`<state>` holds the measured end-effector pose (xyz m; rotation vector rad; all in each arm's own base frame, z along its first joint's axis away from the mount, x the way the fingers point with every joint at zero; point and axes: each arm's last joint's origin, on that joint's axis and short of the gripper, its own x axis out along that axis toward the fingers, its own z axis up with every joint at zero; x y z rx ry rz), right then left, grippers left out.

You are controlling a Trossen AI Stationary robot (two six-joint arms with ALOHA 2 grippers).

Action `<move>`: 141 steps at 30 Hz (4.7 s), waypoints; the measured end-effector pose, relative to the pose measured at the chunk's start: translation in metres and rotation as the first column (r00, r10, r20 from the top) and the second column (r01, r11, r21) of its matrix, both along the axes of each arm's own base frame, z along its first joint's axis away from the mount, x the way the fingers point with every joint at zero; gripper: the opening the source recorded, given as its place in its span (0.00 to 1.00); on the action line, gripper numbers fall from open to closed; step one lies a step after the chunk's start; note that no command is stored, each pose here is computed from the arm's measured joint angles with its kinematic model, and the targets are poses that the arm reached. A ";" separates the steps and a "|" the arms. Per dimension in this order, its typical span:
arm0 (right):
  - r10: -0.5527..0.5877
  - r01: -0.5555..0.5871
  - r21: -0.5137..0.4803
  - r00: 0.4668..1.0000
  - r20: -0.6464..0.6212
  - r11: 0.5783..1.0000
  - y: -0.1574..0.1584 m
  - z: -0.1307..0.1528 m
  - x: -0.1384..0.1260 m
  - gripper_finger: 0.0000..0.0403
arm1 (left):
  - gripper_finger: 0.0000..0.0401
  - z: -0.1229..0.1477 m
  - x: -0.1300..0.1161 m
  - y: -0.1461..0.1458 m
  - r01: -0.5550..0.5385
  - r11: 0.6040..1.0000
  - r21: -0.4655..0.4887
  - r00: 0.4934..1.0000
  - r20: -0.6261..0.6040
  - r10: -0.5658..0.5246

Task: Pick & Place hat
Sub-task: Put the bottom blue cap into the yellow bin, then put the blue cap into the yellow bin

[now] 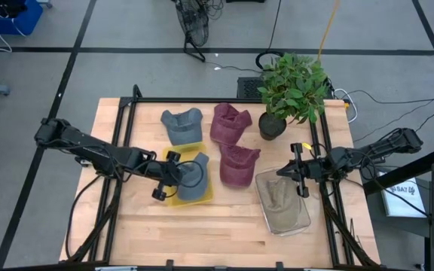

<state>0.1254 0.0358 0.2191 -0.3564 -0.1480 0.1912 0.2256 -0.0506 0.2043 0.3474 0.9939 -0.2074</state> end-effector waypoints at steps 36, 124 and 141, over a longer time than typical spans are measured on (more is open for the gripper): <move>0.006 -0.005 0.049 1.000 -0.019 0.999 0.000 -0.001 0.000 0.00 | 0.05 -0.028 0.004 -0.036 -0.032 0.999 -0.041 0.995 -0.100 0.028; 0.006 -0.004 0.040 0.999 -0.048 0.999 0.000 -0.004 0.001 0.00 | 0.08 0.101 0.017 0.183 -0.680 0.718 0.148 0.733 0.140 0.665; 0.005 -0.005 0.005 0.999 -0.046 1.000 0.000 -0.005 0.001 0.00 | 0.08 0.081 -0.001 0.227 -0.764 0.645 -0.001 0.645 0.005 0.764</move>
